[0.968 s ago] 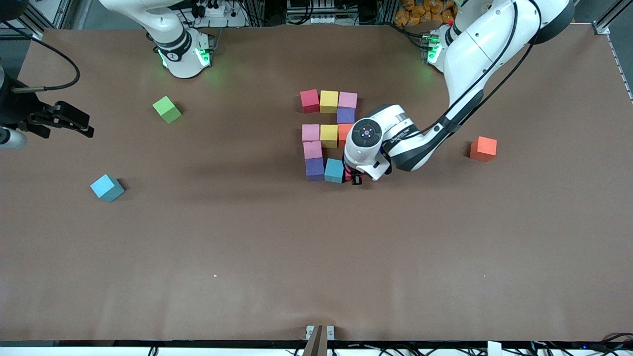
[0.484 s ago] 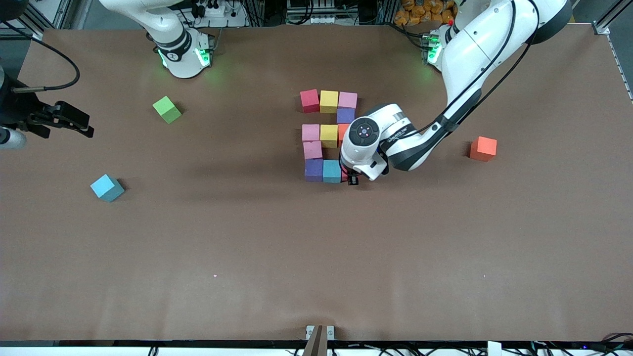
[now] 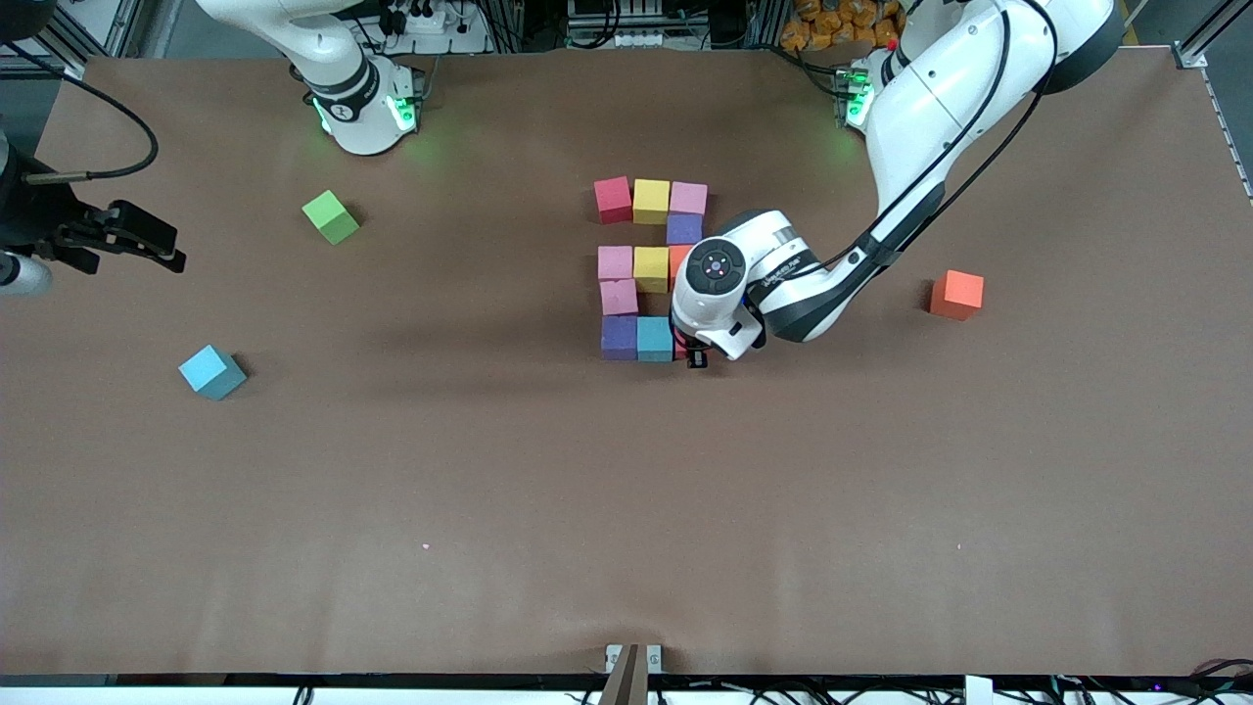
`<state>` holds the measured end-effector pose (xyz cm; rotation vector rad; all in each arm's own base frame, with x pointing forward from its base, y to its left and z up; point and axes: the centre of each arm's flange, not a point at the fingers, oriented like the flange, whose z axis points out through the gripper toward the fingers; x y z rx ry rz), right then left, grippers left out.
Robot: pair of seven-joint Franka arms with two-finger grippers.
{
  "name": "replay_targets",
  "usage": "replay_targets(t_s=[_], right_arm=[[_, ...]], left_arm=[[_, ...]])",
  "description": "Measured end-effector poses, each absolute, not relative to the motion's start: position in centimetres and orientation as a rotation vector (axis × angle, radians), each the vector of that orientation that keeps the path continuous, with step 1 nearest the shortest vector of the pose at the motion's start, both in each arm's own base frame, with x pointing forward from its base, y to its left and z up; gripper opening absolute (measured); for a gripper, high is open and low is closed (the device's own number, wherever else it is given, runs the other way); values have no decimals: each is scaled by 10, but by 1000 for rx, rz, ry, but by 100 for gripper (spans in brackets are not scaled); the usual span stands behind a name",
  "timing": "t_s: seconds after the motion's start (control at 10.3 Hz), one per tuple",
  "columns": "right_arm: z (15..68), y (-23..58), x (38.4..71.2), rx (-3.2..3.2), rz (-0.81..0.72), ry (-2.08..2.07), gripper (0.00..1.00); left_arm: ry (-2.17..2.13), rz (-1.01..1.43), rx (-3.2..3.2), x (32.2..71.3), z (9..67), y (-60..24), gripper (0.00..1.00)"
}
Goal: Form number 2 with 11 blocks
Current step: 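Lower the pink cube beside the cyan cube and open the left gripper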
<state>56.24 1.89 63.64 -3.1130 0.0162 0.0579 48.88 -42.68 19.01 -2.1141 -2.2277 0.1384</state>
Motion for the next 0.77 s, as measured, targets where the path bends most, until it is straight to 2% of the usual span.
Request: replay_targets(t_s=[0.29,0.58,0.68,0.77], right_arm=[[636,19,562,-3113,57,16,100],[637,19,563,-3113,56,16,100],[637,19,563,-3113,55,16,100],[637,19,563,-3113,54,16,100]], left_arm=[[-2230,136,-2113,490,190,-426,60],[-2201,139,-2125,488,181,-425,96],[-2195,140,-2131,488,181,-425,100],[-2192,140,-2137,489,182,-425,100]])
